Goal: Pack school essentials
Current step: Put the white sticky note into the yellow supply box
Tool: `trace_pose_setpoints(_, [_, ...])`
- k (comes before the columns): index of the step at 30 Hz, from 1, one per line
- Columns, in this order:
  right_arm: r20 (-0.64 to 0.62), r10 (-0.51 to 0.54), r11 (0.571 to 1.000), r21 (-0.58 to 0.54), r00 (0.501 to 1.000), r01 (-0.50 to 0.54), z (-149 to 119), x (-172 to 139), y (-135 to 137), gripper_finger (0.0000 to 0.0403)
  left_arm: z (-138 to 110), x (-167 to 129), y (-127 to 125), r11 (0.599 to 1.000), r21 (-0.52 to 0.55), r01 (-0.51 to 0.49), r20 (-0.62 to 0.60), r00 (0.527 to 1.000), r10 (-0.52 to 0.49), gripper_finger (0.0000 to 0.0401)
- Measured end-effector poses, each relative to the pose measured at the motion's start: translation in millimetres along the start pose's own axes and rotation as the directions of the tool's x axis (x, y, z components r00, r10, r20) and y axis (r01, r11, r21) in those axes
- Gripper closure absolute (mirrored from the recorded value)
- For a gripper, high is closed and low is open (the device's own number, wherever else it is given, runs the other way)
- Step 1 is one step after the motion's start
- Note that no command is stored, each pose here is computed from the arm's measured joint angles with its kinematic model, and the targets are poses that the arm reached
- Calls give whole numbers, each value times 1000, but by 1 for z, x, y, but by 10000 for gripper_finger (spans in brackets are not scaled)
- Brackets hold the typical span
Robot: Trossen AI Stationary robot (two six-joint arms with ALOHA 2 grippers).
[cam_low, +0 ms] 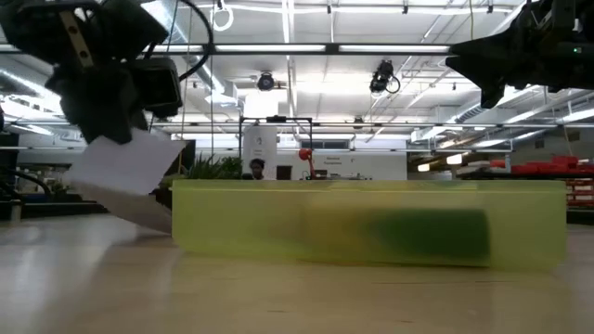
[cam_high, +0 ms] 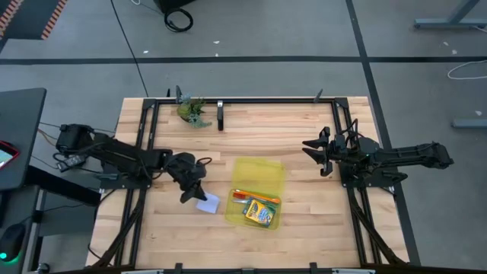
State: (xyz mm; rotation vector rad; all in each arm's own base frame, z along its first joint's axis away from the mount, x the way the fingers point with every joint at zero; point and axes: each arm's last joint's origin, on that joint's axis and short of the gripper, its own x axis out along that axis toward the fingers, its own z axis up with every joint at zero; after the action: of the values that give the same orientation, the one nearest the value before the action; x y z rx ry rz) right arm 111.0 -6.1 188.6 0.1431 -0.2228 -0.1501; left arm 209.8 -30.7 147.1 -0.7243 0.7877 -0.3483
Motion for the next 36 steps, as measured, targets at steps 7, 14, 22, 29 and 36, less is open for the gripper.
trace_pose_setpoints(7, [0,0,1000,0,1000,0,0,0,0,272,27,-3,-22,997,64,-43,-71,996,48,398])
trace_pose_setpoints(14, [0,0,1000,0,1000,0,0,0,0,272,59,-13,-51,987,131,-89,-47,994,96,398])
trace_pose_setpoints(22, [0,0,1000,0,1000,0,0,0,0,272,86,-23,-72,963,205,-173,90,983,157,399])
trace_pose_setpoints(29, [0,0,1000,0,1000,0,0,0,0,272,97,-21,-76,951,230,-208,217,963,158,397])
trace_pose_setpoints(36, [-2,0,1000,0,1000,0,0,0,0,272,96,12,-72,947,256,-195,207,968,143,395])
